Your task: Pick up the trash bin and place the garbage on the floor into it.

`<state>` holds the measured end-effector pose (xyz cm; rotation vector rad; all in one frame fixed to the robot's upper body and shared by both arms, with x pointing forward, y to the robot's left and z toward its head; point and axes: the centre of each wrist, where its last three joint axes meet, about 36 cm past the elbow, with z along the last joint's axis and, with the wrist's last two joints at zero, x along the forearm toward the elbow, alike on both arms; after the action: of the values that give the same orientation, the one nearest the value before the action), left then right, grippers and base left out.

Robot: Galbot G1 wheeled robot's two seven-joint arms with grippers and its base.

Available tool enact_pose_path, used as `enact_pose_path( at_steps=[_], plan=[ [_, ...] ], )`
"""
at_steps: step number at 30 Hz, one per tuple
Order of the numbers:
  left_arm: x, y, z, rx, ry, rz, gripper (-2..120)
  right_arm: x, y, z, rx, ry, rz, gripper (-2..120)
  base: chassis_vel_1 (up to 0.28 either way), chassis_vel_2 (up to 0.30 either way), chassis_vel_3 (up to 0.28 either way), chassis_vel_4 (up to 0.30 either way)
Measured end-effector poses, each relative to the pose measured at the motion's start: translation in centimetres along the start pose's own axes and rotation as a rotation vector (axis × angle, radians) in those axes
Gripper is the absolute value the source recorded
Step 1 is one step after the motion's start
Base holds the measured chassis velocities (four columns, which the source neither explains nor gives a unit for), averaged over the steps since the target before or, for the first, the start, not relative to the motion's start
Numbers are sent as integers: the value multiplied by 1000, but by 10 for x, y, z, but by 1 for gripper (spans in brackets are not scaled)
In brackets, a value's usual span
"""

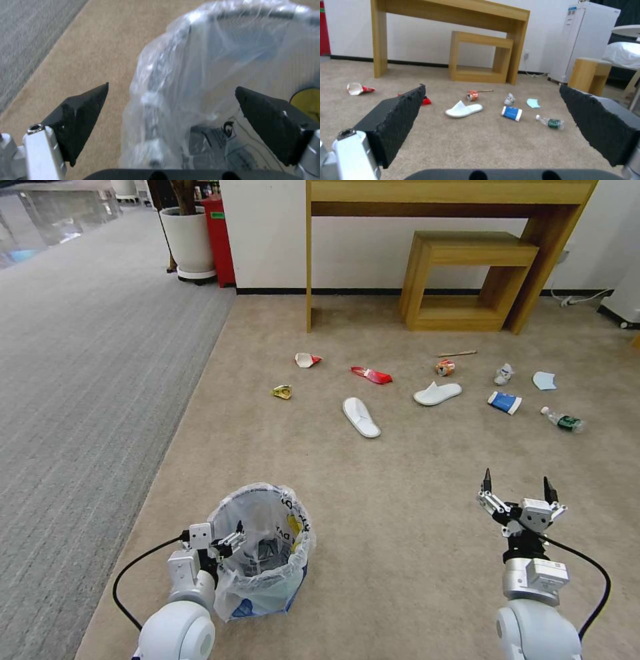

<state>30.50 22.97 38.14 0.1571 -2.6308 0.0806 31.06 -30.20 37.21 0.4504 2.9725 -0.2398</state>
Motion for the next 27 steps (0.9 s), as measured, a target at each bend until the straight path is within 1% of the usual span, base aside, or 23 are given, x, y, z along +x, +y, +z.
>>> enact_pose_path(
  at_steps=[7, 14, 27],
  plan=[
    [-1, 1, 2, 9, 41, -28, 99, -2, 2, 0, 1, -3, -4, 100, 0, 0, 0, 0],
    [-3, 0, 5, 16, 51, -44, 99, -4, 0, 1, 5, -1, -7, 100, 0, 0, 0, 0],
    [-7, -4, 6, 24, 69, -52, 98, -11, 0, 6, 7, 1, -11, 100, 0, 0, 0, 0]
  ],
)
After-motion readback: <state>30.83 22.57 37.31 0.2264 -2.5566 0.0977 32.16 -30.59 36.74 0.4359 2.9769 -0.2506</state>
